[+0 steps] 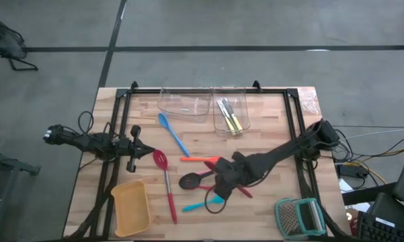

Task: Pick & Place Kitchen Items
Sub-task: Put the red serving spoon into the left transparent bin

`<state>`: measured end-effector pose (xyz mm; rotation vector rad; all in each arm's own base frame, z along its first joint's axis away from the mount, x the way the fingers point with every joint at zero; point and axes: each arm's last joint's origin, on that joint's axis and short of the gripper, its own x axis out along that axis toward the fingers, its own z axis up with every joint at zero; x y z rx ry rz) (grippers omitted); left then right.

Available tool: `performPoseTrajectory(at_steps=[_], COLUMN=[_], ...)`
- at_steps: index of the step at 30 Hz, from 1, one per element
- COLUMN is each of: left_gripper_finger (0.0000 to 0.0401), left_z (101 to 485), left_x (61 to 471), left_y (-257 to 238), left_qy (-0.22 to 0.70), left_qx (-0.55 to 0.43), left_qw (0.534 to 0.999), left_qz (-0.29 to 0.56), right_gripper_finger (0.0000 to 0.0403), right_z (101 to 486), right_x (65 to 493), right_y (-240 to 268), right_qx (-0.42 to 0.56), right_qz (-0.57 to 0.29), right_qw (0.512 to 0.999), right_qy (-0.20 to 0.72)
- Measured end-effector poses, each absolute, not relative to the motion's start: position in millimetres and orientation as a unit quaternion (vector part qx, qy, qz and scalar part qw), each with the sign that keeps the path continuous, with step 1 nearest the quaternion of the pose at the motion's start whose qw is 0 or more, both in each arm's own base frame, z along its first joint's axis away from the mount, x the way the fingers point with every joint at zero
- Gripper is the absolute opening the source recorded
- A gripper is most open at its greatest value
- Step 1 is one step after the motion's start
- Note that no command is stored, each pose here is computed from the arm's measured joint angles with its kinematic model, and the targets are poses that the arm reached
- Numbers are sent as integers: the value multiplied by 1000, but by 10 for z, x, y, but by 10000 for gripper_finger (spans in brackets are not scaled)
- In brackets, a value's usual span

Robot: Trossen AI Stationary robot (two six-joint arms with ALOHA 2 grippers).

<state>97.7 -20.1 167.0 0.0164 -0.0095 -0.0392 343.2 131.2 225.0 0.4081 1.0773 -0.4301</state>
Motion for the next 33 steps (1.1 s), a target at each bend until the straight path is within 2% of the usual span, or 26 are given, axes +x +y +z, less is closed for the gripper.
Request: performPoseTrajectory(at_steps=[10, 15, 19, 28, 33], left_gripper_finger=[12, 12, 12, 12, 12], left_z=[1670, 1671, 1671, 1671, 1671], left_x=[977, 977, 977, 977, 977], left_y=[-201, -201, -201, -201, -201], left_qy=[-5, -5, -5, -5, -5], left_qx=[8, 8, 8, 8, 8], left_qw=[1000, 1000, 1000, 1000, 1000], left_qz=[-20, -20, -20, -20, -20], right_gripper_finger=[37, 49, 38, 48, 37], right_z=[2674, 2821, 2897, 3097, 3237], right_x=[3689, 3828, 3947, 4167, 4232], right_y=[1061, 784, 494, -139, -418], right_qx=[126, 111, 86, -23, -91], right_qz=[-186, -187, -187, -188, -200], right_qw=[866, 881, 896, 938, 948], right_qy=[447, 420, 393, 292, 230])
